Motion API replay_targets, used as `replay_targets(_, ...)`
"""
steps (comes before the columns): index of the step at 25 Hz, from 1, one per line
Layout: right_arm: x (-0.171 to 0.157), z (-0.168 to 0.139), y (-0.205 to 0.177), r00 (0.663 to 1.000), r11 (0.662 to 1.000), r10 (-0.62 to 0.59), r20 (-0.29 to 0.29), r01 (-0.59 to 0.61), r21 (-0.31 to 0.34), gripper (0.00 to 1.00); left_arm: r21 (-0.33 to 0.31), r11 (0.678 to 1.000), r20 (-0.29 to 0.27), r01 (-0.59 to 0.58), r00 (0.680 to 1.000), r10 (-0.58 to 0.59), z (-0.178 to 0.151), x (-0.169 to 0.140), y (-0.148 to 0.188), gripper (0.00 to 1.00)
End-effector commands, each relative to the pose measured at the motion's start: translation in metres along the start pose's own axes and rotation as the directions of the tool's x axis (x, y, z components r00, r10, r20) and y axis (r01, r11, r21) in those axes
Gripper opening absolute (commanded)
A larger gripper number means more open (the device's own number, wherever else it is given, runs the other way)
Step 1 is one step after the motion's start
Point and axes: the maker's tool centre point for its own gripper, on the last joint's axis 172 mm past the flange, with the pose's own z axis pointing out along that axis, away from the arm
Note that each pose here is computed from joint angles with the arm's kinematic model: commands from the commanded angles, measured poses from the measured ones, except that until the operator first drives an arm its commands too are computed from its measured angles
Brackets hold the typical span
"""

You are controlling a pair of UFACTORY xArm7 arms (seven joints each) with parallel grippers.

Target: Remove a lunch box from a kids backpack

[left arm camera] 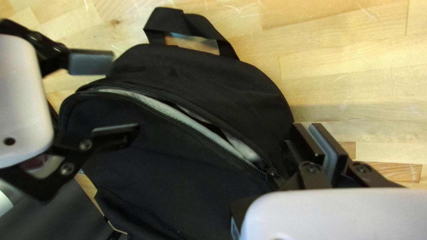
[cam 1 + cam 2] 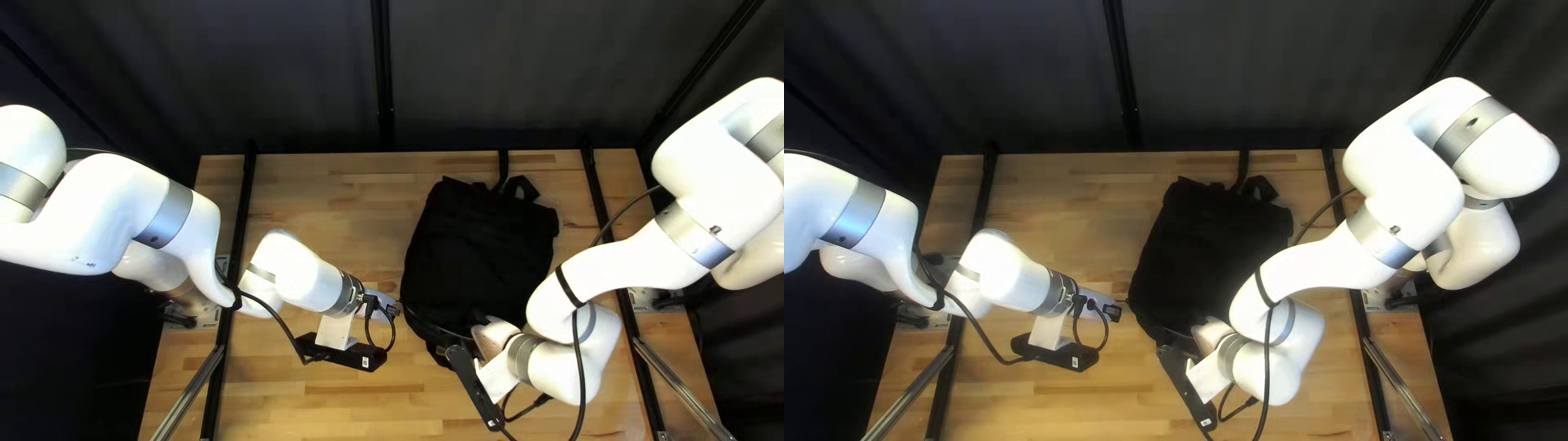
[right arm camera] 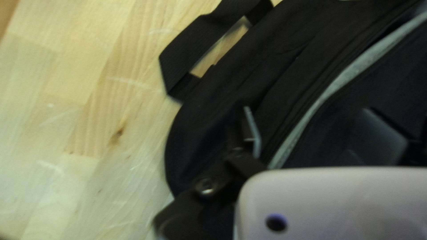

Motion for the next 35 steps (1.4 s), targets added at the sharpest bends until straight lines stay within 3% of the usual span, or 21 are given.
replay_targets(1, 0.007, -0.004, -0.002, 1.0, 1.0, -0.029, -0.009, 0.029, -0.005, 0.0, 0.001, 1.0, 0.001, 0.007, 1.0, -0.007, 0.002, -0.008, 0.004, 0.0)
replay_targets(10, 0.017, -0.018, -0.018, 0.997, 0.998, -0.061, -0.045, 0.062, 0.012, 0.0, -0.002, 1.0, -0.001, 0.023, 1.0, -0.023, 0.003, -0.039, 0.01, 0.0)
replay_targets(35, 0.063, -0.028, -0.044, 0.971, 0.972, -0.198, -0.136, 0.212, 0.099, 0.0, -0.028, 0.999, -0.027, -0.017, 1.0, 0.016, 0.0, -0.074, 0.001, 0.0)
